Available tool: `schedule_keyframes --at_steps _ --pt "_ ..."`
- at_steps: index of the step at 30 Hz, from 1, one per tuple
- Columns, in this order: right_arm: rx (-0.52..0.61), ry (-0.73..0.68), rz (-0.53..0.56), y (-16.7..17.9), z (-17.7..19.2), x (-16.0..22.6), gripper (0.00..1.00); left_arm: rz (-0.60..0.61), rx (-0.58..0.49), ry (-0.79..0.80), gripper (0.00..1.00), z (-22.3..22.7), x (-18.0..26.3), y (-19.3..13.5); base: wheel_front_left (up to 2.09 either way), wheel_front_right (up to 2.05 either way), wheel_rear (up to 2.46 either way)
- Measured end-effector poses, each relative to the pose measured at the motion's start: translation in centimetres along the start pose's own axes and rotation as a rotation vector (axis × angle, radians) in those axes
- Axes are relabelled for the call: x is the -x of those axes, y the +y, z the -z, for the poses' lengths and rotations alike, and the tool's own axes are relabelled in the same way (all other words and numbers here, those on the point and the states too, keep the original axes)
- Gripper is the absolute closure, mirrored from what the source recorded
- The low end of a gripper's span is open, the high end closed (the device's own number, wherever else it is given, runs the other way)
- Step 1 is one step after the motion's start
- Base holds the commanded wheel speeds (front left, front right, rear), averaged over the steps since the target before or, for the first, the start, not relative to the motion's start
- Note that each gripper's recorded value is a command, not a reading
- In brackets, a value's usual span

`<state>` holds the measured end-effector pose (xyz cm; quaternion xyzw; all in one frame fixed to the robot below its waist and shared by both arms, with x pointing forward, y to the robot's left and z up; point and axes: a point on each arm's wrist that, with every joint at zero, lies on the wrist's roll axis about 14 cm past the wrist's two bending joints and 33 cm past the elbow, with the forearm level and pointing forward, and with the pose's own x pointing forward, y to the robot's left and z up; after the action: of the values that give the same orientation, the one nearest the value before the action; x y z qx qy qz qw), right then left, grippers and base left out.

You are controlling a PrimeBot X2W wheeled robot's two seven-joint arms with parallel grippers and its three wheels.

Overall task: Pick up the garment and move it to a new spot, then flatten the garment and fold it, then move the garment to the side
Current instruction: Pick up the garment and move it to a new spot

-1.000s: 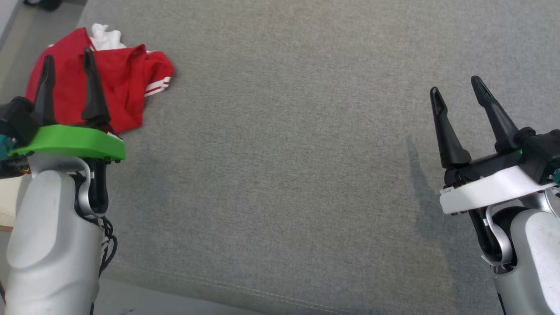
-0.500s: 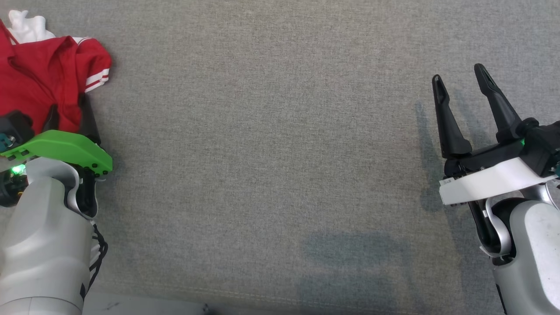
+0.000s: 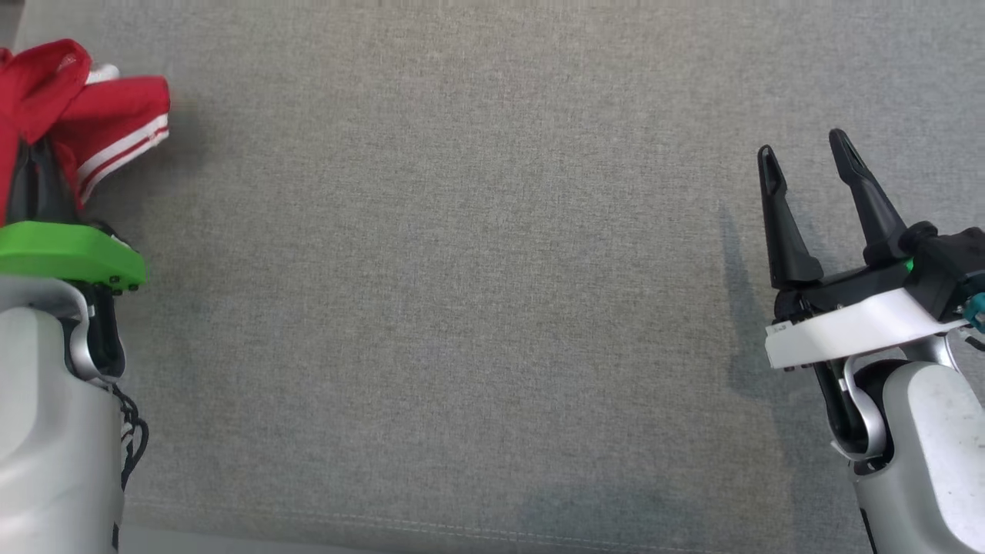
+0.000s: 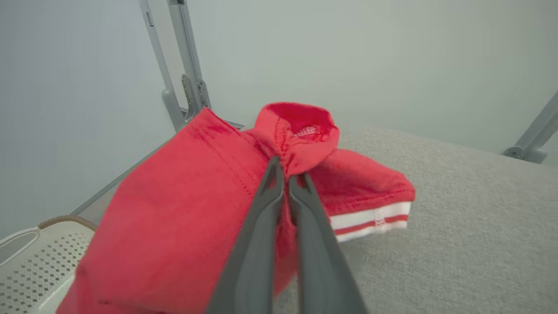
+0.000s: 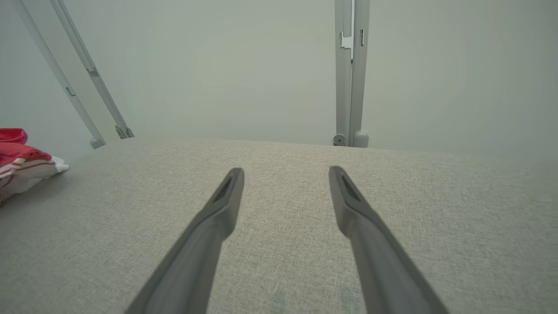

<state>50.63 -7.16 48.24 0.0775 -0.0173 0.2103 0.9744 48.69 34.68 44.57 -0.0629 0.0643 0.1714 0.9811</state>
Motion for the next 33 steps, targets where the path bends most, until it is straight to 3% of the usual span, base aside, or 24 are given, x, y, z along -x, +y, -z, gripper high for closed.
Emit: schedule_keyframes --at_steps 12,19,29,33 --pt "0.009 -0.048 0.065 -0.2 -3.2 4.2 0.00 0.119 -0.063 -0.261 1.00 -6.5 7.4 -3.2 0.00 0.00 0.00" --pt "0.022 -0.074 0.122 -1.0 -4.9 7.0 0.00 0.212 -0.053 -0.287 1.00 -7.9 11.1 -6.7 0.00 0.00 0.00" --pt "0.040 -0.125 0.217 -2.9 -7.2 10.4 0.00 0.478 0.006 -0.255 1.00 -7.8 12.9 -16.3 0.00 0.00 0.00" --pt "0.043 -0.145 0.271 -4.1 -7.8 11.8 0.00 0.633 0.022 -0.236 1.00 -7.4 13.0 -22.0 0.00 0.00 0.00"
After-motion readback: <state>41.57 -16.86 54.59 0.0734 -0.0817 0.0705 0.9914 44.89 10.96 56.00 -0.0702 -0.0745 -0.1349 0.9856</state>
